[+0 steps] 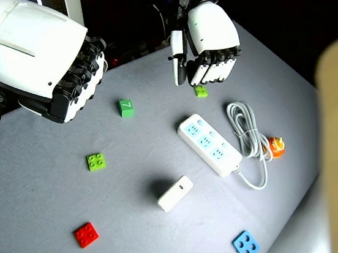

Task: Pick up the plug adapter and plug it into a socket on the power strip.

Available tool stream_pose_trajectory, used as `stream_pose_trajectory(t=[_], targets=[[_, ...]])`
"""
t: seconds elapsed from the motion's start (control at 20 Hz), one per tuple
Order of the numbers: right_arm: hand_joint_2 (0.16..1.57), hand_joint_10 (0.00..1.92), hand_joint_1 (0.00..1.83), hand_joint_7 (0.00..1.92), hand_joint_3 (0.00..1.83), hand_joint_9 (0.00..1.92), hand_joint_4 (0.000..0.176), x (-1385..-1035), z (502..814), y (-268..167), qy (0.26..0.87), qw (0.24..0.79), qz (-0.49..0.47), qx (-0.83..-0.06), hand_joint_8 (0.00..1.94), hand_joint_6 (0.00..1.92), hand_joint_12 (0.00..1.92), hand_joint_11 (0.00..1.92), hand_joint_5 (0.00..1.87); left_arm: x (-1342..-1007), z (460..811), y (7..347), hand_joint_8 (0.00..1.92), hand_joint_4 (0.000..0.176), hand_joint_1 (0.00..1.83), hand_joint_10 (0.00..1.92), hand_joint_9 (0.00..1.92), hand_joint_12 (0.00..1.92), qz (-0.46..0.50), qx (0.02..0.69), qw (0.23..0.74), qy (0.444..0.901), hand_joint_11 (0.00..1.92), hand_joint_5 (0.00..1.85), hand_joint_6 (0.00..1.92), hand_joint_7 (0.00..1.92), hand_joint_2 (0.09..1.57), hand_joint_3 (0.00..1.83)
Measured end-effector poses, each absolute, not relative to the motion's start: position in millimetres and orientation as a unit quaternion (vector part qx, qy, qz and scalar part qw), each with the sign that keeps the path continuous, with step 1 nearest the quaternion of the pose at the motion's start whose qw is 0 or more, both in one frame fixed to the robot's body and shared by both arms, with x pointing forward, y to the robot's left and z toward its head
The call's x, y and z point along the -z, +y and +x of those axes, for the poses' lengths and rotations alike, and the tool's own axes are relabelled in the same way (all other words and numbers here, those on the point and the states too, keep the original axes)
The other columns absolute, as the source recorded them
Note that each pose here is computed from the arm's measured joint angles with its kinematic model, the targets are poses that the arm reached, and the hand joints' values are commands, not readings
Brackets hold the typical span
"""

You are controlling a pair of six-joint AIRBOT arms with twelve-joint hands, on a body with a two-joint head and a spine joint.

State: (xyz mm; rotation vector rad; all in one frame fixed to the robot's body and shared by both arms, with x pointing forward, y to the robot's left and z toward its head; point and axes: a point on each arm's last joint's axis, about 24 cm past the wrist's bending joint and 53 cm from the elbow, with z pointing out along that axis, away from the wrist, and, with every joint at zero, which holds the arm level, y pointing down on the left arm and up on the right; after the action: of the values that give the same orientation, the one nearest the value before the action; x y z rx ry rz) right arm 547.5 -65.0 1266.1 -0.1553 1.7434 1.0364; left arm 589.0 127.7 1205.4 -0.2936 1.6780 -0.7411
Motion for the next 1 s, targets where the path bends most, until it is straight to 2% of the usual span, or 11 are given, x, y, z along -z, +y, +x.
stream_pose_trajectory(t=[0.1, 0.4, 0.5, 0.6, 0.8, 0.85, 0.95, 1.0], targets=[[1.17, 0.0, 0.0, 0.02, 0.02, 0.0, 0.0, -1265, 547, -66, 0.73, 0.526, -0.067, -0.431, 0.0, 0.01, 0.0, 0.0, 0.05, -1200, 589, 130, 0.0, 0.0, 0.0, 0.0, 0.0, 0.0, -0.13, 0.314, 0.593, 0.729, 0.0, 0.01, 0.0, 0.0, 1.23, 0.03], [1.12, 0.0, 0.09, 0.02, 0.0, 0.0, 0.0, -1268, 548, -66, 0.726, 0.534, -0.071, -0.427, 0.01, 0.01, 0.0, 0.0, 0.06, -1193, 589, 134, 0.0, 0.0, 0.0, 0.0, 0.0, 0.0, -0.131, 0.298, 0.589, 0.74, 0.0, 0.0, 0.0, 0.0, 1.21, 0.01], [1.09, 0.01, 0.17, 0.04, 0.0, 0.02, 0.0, -1268, 553, -69, 0.727, 0.534, -0.064, -0.427, 0.01, 0.01, 0.01, 0.03, 0.06, -1190, 589, 136, 0.0, 0.0, 0.0, 0.0, 0.0, 0.0, -0.129, 0.289, 0.589, 0.744, 0.01, 0.01, 0.0, 0.0, 1.2, 0.0], [1.08, 0.01, 0.39, 0.04, 0.0, 0.02, 0.0, -1268, 561, -73, 0.73, 0.525, -0.044, -0.435, 0.01, 0.0, 0.02, 0.03, 0.06, -1189, 590, 136, 0.0, 0.0, 0.0, 0.0, 0.0, 0.0, -0.122, 0.283, 0.59, 0.746, 0.0, 0.01, 0.0, 0.0, 1.2, 0.0], [1.06, 0.01, 0.7, 0.05, 0.0, 0.03, 0.0, -1268, 582, -74, 0.734, 0.523, -0.052, -0.43, 0.01, 0.01, 0.04, 0.04, 0.08, -1172, 590, 140, 0.0, 0.0, 0.05, 0.0, 0.0, 0.0, -0.121, 0.267, 0.568, 0.769, 0.0, 0.0, 0.0, 0.0, 1.22, 0.01], [1.04, 0.01, 0.82, 0.07, 0.0, 0.04, 0.0, -1263, 586, -70, 0.745, 0.505, -0.062, -0.432, 0.01, 0.01, 0.05, 0.05, 0.09, -1168, 591, 140, 0.0, 0.0, 0.07, 0.0, 0.0, 0.0, -0.117, 0.265, 0.565, 0.773, 0.0, 0.0, 0.0, 0.0, 1.22, 0.01], [0.98, 0.01, 0.95, 0.09, 0.0, 0.06, 0.0, -1247, 589, -67, 0.769, 0.463, -0.055, -0.438, 0.0, 0.01, 0.32, 0.0, 0.12, -1160, 590, 138, 0.0, 0.0, 0.08, 0.0, 0.0, 0.0, -0.115, 0.265, 0.558, 0.778, 0.0, 0.0, 0.0, 0.0, 1.22, 0.01], [1.0, 0.0, 0.95, 0.04, 0.0, 0.02, 0.0, -1239, 591, -69, 0.78, 0.441, -0.044, -0.441, 0.0, 0.0, 0.24, 0.0, 0.07, -1155, 589, 137, 0.0, 0.0, 0.09, 0.0, 0.0, 0.0, -0.116, 0.266, 0.551, 0.782, 0.0, 0.0, 0.0, 0.0, 1.23, 0.01]])
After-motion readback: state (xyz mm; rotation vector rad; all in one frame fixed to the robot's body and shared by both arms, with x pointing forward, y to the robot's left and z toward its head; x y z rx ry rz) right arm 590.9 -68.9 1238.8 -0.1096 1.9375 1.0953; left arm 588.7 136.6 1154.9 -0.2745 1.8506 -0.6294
